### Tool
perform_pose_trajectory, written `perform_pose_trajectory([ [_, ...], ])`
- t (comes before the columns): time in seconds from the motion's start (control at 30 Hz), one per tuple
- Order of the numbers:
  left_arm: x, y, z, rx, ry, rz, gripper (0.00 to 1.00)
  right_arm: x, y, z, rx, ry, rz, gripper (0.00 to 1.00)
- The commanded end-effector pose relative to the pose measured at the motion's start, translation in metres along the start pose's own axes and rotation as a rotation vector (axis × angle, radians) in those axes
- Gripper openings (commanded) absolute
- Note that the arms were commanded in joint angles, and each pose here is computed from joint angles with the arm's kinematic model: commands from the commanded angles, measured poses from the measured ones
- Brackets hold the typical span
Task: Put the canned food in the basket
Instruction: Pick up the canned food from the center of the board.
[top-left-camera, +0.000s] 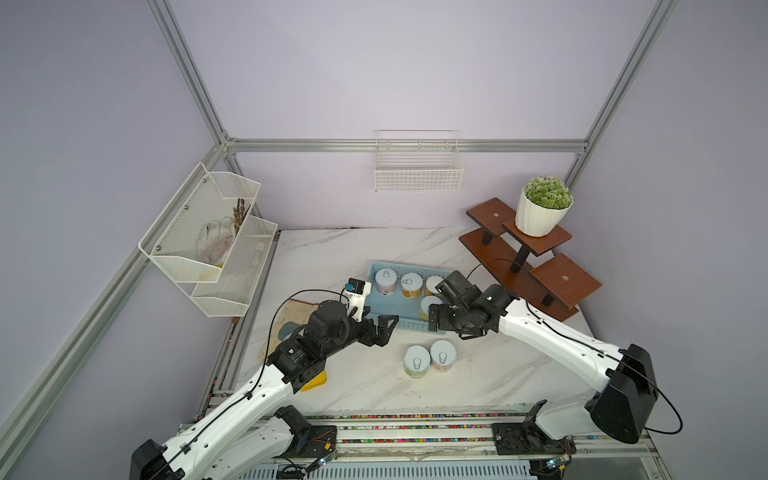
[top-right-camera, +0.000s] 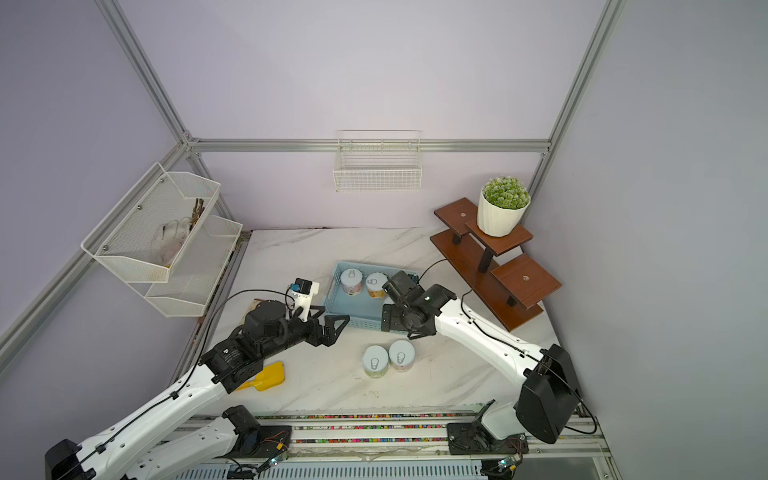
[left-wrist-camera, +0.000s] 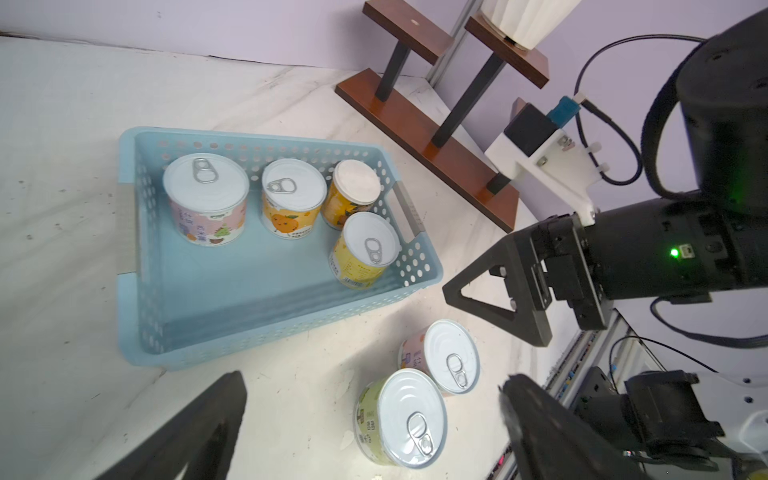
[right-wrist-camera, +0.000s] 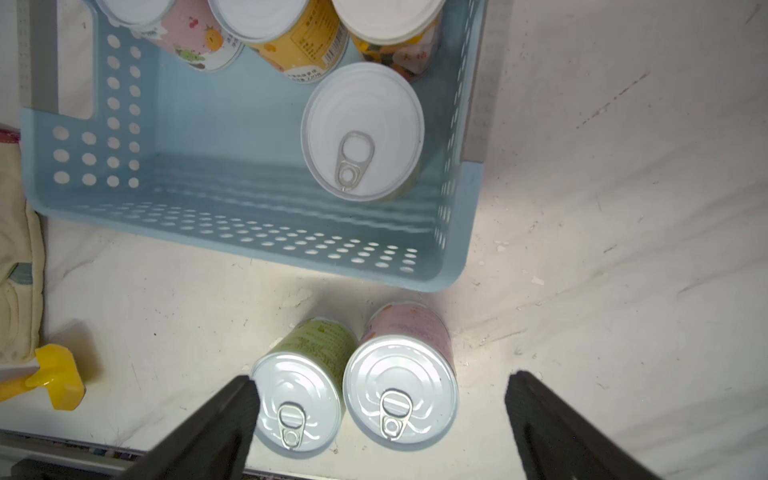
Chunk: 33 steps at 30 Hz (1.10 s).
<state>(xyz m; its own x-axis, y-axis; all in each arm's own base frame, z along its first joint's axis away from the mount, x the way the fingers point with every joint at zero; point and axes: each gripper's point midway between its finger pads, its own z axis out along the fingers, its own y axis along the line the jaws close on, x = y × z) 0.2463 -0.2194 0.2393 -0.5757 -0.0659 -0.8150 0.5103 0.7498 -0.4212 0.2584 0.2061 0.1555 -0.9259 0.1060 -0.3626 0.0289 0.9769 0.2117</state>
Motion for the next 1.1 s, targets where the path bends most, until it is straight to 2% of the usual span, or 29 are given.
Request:
perform_pose_trajectory([
  [0.0, 0.004, -0.028, 0.007, 0.173, 0.035, 0.012, 1.0, 0.01, -0.002, -0.006, -0.031, -0.019, 0.024, 0.98],
  [0.17, 0.018, -0.048, 0.012, 0.267, 0.09, 0.028, 1.0, 0.028, -0.013, -0.001, -0.024, 0.0, 0.063, 0.99],
  [0.4, 0.05, -0.076, 0.009, 0.31, 0.142, 0.067, 1.0, 0.038, -0.016, 0.012, -0.02, 0.029, 0.096, 0.99],
  [0.7, 0.082, -0.056, 0.0, 0.238, 0.137, 0.031, 1.0, 0.043, -0.005, 0.034, -0.024, 0.067, 0.092, 0.99],
  [1.07, 0.089, -0.05, 0.004, 0.215, 0.15, 0.006, 1.0, 0.048, -0.009, 0.058, 0.07, 0.118, 0.088, 0.99],
])
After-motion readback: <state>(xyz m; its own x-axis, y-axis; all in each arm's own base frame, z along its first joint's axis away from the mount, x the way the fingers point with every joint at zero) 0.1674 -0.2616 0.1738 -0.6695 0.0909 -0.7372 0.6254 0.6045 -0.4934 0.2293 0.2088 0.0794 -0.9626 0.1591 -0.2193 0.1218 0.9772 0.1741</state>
